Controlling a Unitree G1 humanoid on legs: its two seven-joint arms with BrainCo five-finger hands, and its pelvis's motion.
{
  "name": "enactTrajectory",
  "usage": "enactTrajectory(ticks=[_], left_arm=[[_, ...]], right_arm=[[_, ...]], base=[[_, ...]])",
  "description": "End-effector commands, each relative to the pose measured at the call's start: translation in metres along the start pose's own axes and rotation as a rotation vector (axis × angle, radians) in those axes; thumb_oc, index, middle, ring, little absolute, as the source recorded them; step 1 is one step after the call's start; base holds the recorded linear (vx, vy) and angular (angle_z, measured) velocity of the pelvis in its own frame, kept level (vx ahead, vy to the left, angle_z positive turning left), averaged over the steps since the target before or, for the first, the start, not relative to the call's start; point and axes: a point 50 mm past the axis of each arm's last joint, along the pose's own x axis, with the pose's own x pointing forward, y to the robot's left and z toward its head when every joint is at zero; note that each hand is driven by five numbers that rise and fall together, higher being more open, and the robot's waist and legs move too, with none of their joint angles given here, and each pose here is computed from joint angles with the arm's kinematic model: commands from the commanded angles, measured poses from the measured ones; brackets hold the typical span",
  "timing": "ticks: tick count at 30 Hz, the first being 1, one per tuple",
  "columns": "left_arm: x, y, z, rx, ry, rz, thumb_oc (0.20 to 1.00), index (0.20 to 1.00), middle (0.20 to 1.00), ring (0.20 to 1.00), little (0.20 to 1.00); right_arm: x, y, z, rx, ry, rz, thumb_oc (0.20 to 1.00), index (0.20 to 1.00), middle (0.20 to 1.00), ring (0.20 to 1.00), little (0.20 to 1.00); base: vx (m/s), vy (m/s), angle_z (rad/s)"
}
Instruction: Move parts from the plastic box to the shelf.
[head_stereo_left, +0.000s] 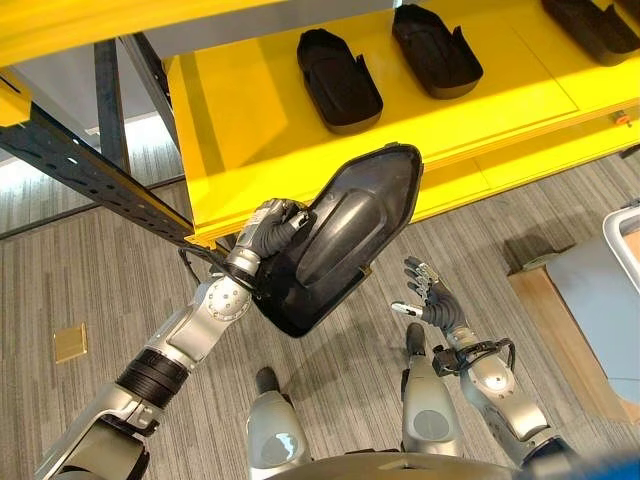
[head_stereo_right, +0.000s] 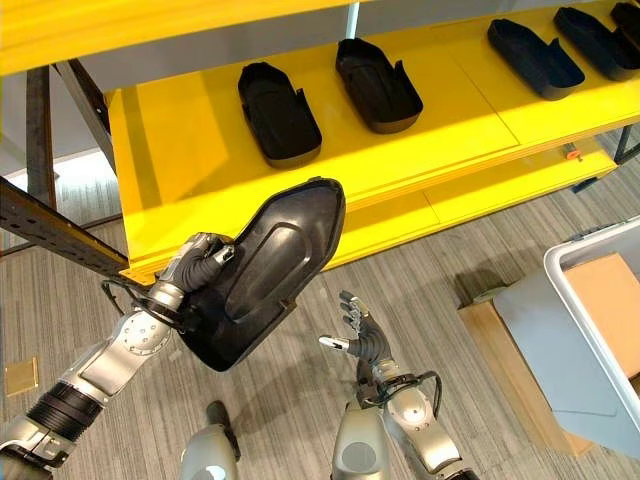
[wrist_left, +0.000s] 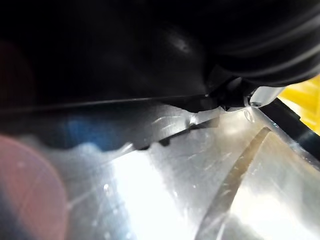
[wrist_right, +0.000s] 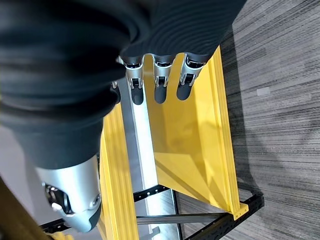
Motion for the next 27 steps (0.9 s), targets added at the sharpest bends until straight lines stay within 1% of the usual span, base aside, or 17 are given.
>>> enactTrajectory(ticks=[1, 3, 5, 7, 11, 12, 13, 16, 17, 20, 24, 27], left_arm=[[0.020, 0.023, 0.015, -0.197, -0.053, 0.256, 0.200, 0.200, 0.200, 0.200, 0.200], [0.034, 0.027, 0.012, -0.285, -0.001, 0.351, 0.200, 0.200, 0.200, 0.200, 0.200], [0.046, 0.038, 0.006, -0.378, 0.047, 0.460, 0.200, 0.200, 0.200, 0.200, 0.200], [0.051, 0.047, 0.004, -0.408, 0.061, 0.520, 0.200, 0.200, 0.200, 0.200, 0.200], [0.060, 0.077, -0.001, -0.470, 0.076, 0.660, 0.200, 0.200, 0.200, 0.200, 0.200], [0.060, 0.077, -0.001, -0.470, 0.075, 0.660, 0.200, 0.200, 0.200, 0.200, 0.200], [0.063, 0.086, 0.000, -0.477, 0.072, 0.691, 0.200, 0.200, 0.200, 0.200, 0.200], [0.067, 0.094, 0.000, -0.486, 0.070, 0.713, 0.200, 0.200, 0.200, 0.200, 0.200], [0.075, 0.113, 0.001, -0.474, 0.074, 0.755, 0.200, 0.200, 0.200, 0.200, 0.200], [0.080, 0.123, 0.003, -0.459, 0.073, 0.768, 0.200, 0.200, 0.200, 0.200, 0.200], [0.089, 0.144, -0.001, -0.436, 0.111, 0.787, 0.200, 0.200, 0.200, 0.200, 0.200], [0.097, 0.160, -0.001, -0.384, 0.145, 0.780, 0.200, 0.200, 0.200, 0.200, 0.200]], right_arm=[[0.004, -0.004, 0.024, -0.001, -0.132, 0.006, 1.000, 1.000, 1.000, 1.000, 1.000], [0.004, -0.005, 0.022, -0.006, -0.118, -0.002, 1.000, 1.000, 1.000, 1.000, 1.000], [0.002, -0.004, 0.020, -0.007, -0.106, 0.002, 1.000, 1.000, 1.000, 1.000, 1.000], [0.001, -0.004, 0.019, -0.009, -0.099, 0.003, 1.000, 1.000, 1.000, 1.000, 1.000], [-0.004, -0.007, 0.016, -0.019, -0.083, -0.001, 1.000, 1.000, 1.000, 1.000, 1.000], [-0.004, -0.007, 0.016, -0.019, -0.083, -0.002, 1.000, 1.000, 1.000, 1.000, 1.000], [-0.005, -0.008, 0.015, -0.017, -0.077, -0.004, 1.000, 1.000, 1.000, 1.000, 1.000], [-0.006, -0.009, 0.013, -0.016, -0.069, -0.007, 1.000, 1.000, 1.000, 1.000, 1.000], [-0.008, -0.011, 0.011, -0.024, -0.057, -0.009, 1.000, 1.000, 1.000, 1.000, 1.000], [-0.008, -0.012, 0.011, -0.026, -0.054, -0.009, 1.000, 1.000, 1.000, 1.000, 1.000], [-0.010, -0.014, 0.009, -0.034, -0.039, -0.005, 1.000, 1.000, 1.000, 1.000, 1.000], [-0.011, -0.015, 0.007, -0.039, -0.026, 0.004, 1.000, 1.000, 1.000, 1.000, 1.000]], base=[[0.00, 0.000, 0.00], [-0.04, -0.008, 0.02], [-0.02, -0.007, 0.01], [0.00, 0.000, 0.00], [0.00, 0.000, 0.00], [0.00, 0.000, 0.00], [0.00, 0.000, 0.00], [0.00, 0.000, 0.00], [0.00, 0.000, 0.00], [0.00, 0.001, 0.01], [0.00, 0.000, 0.00], [-0.02, -0.010, 0.05]])
